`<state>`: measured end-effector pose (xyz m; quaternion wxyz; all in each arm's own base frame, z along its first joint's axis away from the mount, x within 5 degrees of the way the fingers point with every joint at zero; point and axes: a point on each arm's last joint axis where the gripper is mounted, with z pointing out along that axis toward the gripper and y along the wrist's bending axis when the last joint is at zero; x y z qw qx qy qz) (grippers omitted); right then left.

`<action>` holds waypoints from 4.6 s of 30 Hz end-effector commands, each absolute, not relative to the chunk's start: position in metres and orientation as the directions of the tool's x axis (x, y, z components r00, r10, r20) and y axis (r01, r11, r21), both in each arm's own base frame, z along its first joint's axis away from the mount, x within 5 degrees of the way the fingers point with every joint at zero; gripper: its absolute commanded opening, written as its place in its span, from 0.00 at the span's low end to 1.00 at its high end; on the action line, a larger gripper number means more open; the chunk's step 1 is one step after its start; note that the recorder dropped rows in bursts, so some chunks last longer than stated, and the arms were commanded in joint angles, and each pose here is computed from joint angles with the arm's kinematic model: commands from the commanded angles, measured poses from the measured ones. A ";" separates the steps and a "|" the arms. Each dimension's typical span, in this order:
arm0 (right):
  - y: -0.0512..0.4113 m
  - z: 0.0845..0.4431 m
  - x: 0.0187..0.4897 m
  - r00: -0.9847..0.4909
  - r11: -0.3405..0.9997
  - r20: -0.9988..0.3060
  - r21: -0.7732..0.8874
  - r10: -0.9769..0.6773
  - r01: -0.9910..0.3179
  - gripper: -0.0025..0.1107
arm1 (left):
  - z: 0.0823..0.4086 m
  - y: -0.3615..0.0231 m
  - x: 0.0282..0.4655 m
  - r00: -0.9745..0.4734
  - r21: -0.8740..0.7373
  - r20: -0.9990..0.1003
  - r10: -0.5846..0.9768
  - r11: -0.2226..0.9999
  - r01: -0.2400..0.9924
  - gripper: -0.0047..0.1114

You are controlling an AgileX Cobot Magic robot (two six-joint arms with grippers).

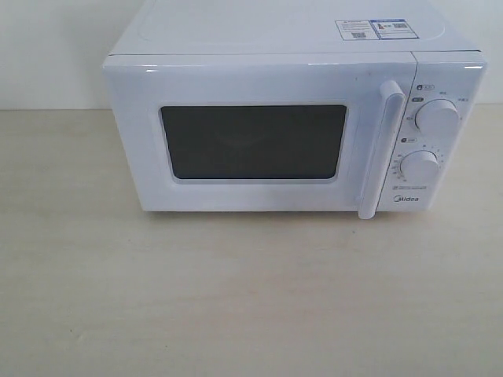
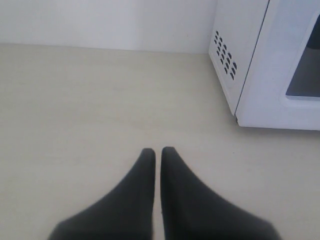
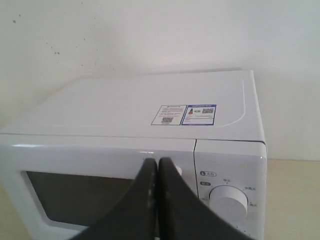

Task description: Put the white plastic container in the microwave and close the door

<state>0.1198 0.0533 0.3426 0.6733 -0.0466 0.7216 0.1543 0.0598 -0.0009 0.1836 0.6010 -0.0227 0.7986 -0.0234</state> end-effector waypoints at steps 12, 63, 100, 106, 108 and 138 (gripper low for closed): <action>0.032 0.280 0.073 -0.005 0.900 -0.973 0.215 0.231 -0.379 0.02 | 0.183 -0.001 0.059 -0.274 -0.062 -0.960 -0.062 0.998 -0.008 0.08; 0.011 0.258 0.063 -0.095 0.925 -0.935 0.353 0.342 -0.140 0.02 | 0.183 -0.001 0.059 -0.274 -0.062 -0.960 -0.062 0.998 -0.008 0.08; 0.007 0.213 0.055 0.064 0.991 -0.998 0.015 0.023 -0.132 0.02 | 0.183 -0.001 0.059 -0.274 -0.062 -0.960 -0.062 0.998 -0.008 0.08; 0.007 0.210 0.056 0.051 0.992 -0.999 -0.009 -0.002 -0.128 0.02 | 0.183 -0.001 0.059 -0.274 -0.062 -0.960 -0.062 0.998 -0.008 0.08; 0.006 0.206 0.056 0.012 0.993 -1.000 -0.003 -0.002 -0.117 0.02 | 0.183 -0.001 0.059 -0.274 -0.062 -0.960 -0.062 0.998 -0.008 0.08; 0.007 0.182 0.053 -0.260 0.990 -0.965 0.075 0.043 -0.117 0.02 | 0.183 -0.001 0.059 -0.274 -0.062 -0.960 -0.062 0.998 -0.008 0.08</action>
